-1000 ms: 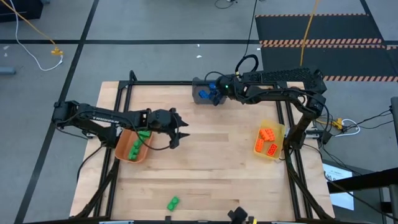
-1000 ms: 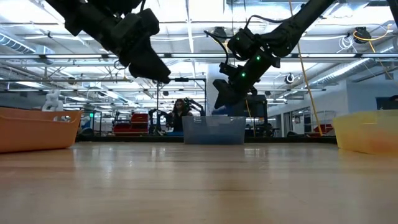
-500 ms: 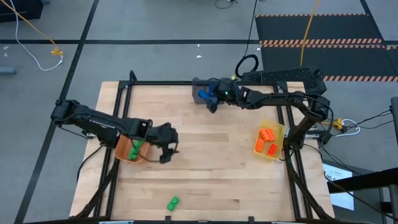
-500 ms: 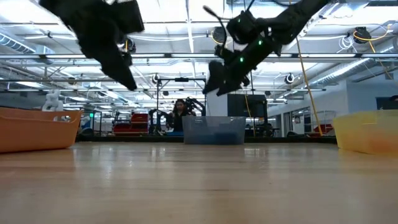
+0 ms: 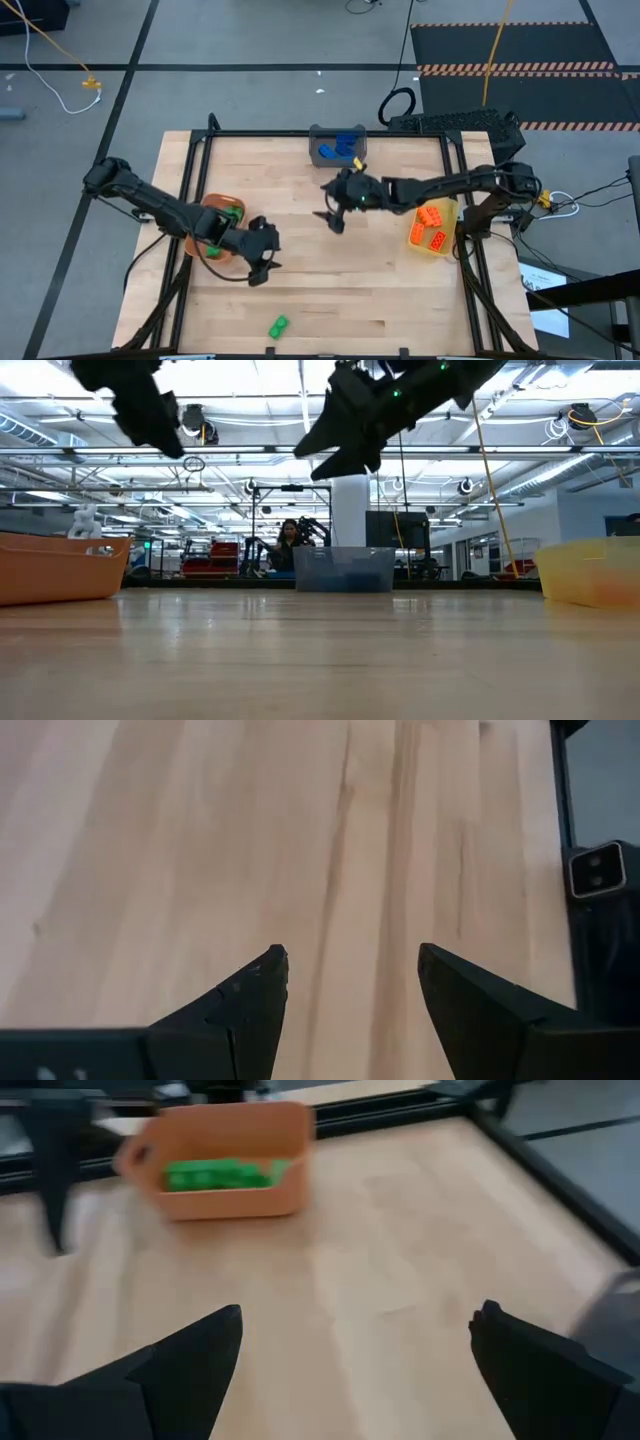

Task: Sort & place blocks by color
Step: Put the green game piece into the orange bin

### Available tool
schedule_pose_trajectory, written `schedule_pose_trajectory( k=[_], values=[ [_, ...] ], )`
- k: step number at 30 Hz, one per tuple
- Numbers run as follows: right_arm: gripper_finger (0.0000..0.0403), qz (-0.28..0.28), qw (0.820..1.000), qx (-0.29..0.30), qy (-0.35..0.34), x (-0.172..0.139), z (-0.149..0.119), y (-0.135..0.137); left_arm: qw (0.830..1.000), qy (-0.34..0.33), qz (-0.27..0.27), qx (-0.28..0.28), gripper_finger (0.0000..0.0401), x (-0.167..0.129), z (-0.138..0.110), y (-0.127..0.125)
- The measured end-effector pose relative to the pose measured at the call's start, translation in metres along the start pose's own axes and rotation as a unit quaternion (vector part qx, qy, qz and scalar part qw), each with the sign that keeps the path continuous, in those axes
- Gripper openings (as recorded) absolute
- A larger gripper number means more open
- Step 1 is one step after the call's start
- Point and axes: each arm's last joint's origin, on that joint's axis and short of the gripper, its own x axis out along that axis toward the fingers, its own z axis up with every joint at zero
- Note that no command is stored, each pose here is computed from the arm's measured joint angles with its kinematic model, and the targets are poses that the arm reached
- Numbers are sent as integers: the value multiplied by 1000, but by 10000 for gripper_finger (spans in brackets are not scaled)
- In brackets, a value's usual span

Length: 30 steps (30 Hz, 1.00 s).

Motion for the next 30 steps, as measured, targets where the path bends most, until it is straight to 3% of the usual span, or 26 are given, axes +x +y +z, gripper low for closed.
schedule_pose_trajectory(
  k=[8, 16, 22, 30],
  values=[
    [372, 54, 998, -9, 9, -8, -13, 44, 998, 15, -4, -65, 223, 1, -15, -20],
    [372, 49, 999, 5, 20, -11, -49, 58, 992, 0, -43, -120, 223, -5, -28, -48],
    [373, 60, 997, 34, 24, -14, -57, 65, 986, -18, -77, -144, 223, 12, -32, -69],
    [373, 97, 994, 39, 27, -23, -63, 90, 986, 13, -66, -154, 223, 39, -43, -90]
  ],
)
